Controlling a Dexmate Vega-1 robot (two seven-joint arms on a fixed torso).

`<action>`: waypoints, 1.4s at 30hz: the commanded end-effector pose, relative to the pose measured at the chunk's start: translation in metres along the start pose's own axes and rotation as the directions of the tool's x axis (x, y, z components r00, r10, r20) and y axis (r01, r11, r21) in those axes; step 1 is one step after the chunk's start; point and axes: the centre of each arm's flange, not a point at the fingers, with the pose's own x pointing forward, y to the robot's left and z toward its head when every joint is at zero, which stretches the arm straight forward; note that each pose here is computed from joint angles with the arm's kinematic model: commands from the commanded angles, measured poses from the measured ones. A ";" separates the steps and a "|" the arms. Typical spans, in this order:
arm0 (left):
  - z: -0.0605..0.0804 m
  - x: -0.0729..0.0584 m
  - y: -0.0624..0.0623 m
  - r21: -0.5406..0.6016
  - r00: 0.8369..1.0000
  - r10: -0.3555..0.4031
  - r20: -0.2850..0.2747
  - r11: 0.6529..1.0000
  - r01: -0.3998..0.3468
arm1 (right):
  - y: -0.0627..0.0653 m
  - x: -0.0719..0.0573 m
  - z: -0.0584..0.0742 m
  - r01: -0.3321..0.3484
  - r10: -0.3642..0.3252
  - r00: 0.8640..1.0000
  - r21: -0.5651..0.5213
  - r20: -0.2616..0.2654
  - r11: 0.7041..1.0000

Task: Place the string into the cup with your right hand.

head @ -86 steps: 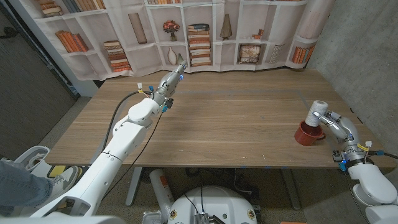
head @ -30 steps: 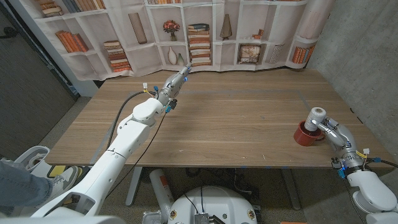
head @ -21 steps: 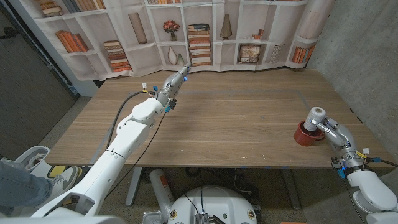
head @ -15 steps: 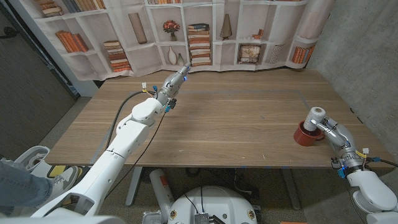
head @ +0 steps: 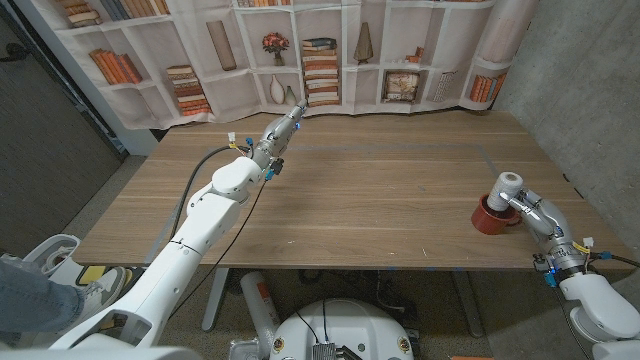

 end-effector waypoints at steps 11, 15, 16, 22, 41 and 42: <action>-0.003 0.007 0.000 0.003 1.000 -0.018 -0.008 1.000 0.018 | 0.002 -0.001 -0.001 -0.027 0.027 0.999 -0.002 -0.021 1.000; -0.004 0.007 0.000 -0.001 1.000 -0.015 -0.006 1.000 0.015 | 0.004 0.000 0.001 -0.023 0.023 1.000 -0.003 -0.021 1.000; -0.004 0.008 0.001 0.000 1.000 -0.020 -0.007 1.000 0.020 | 0.004 0.000 0.002 -0.023 0.023 1.000 -0.004 -0.020 1.000; -0.007 0.006 0.001 -0.008 1.000 -0.017 -0.008 1.000 0.017 | 0.007 0.001 0.005 -0.024 0.024 1.000 -0.009 -0.019 1.000; -0.015 0.000 0.007 -0.033 1.000 -0.008 0.010 0.999 0.008 | 0.006 0.016 0.028 -0.033 0.033 0.999 -0.041 0.006 0.999; -0.015 0.000 0.007 -0.034 1.000 -0.007 0.009 0.999 0.007 | 0.005 0.017 0.030 -0.033 0.033 0.999 -0.043 0.007 0.999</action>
